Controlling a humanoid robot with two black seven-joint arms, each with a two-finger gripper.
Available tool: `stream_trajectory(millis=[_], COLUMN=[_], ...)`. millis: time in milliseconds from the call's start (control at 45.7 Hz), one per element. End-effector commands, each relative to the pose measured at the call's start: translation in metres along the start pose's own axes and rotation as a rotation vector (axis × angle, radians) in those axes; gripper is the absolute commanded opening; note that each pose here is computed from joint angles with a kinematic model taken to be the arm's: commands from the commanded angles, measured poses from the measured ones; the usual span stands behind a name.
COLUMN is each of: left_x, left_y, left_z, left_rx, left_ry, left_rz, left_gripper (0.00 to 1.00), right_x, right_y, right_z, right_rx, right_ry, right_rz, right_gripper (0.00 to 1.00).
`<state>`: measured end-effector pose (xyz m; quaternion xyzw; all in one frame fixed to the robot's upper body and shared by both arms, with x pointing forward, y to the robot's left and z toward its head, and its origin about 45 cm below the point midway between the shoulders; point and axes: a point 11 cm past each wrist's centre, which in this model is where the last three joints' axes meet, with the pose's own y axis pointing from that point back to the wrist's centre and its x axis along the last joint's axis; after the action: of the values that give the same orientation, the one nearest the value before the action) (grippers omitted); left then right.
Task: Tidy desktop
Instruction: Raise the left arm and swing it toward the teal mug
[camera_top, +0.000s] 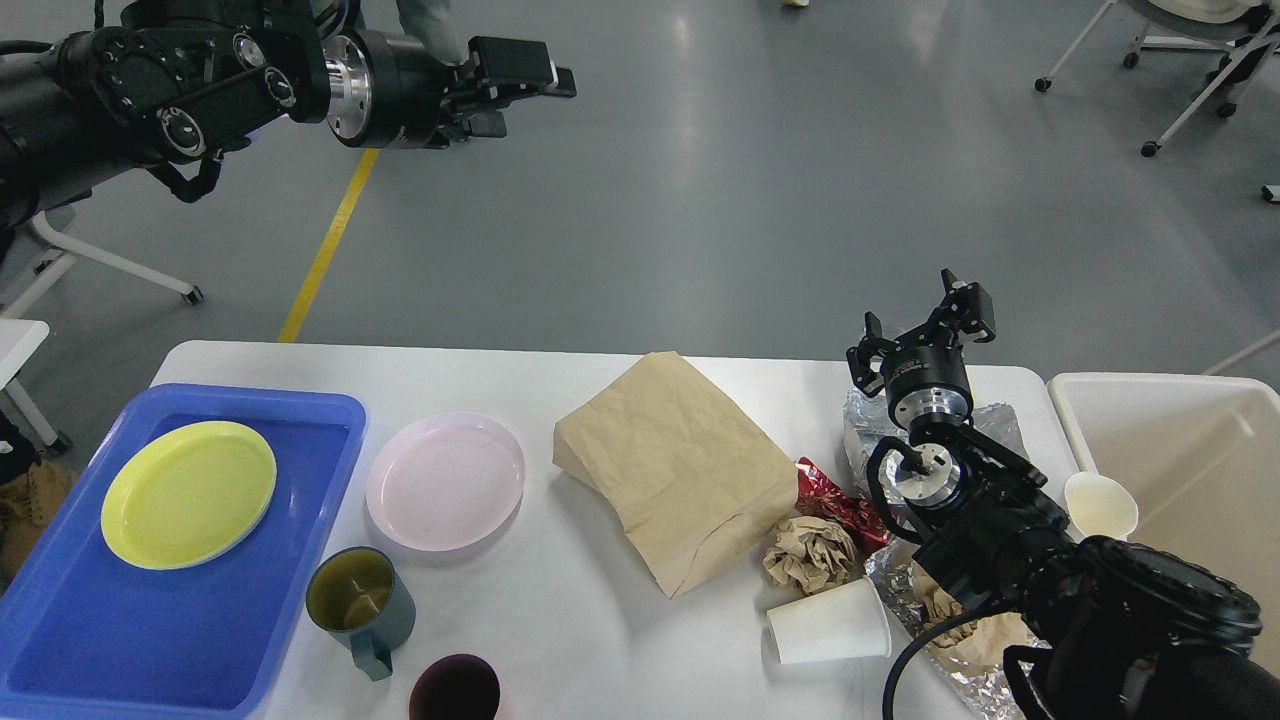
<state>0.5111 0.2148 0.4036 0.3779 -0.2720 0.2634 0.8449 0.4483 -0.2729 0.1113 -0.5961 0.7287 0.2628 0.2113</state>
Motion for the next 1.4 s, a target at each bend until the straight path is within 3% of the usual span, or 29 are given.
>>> stream_trajectory(millis=[0, 88, 372, 1378], left_x=[-0.002, -0.014, -0.118, -0.143], left_y=[0.011, 0.018, 0.015, 0.01], left_z=[0.003, 0.008, -0.012, -0.034], left_rx=[0.177, 0.251, 0.31, 0.321], left_ry=[-0.131, -0.158, -0.03, 0.025], left_rz=[-0.14, -0.231, -0.538, -0.587], left_gripper=[0.99, 0.99, 0.99, 0.99], right_x=[-0.001, -0.001, 0.0, -0.001], right_y=[0.0, 0.0, 0.0, 0.0], right_z=[0.0, 0.0, 0.0, 0.0], right_rx=[0.001, 0.001, 0.0, -0.001], right_ry=[0.0, 0.001, 0.002, 0.001], right_rz=[-0.001, -0.002, -0.001, -0.004], right_gripper=[1.0, 1.0, 1.0, 1.0])
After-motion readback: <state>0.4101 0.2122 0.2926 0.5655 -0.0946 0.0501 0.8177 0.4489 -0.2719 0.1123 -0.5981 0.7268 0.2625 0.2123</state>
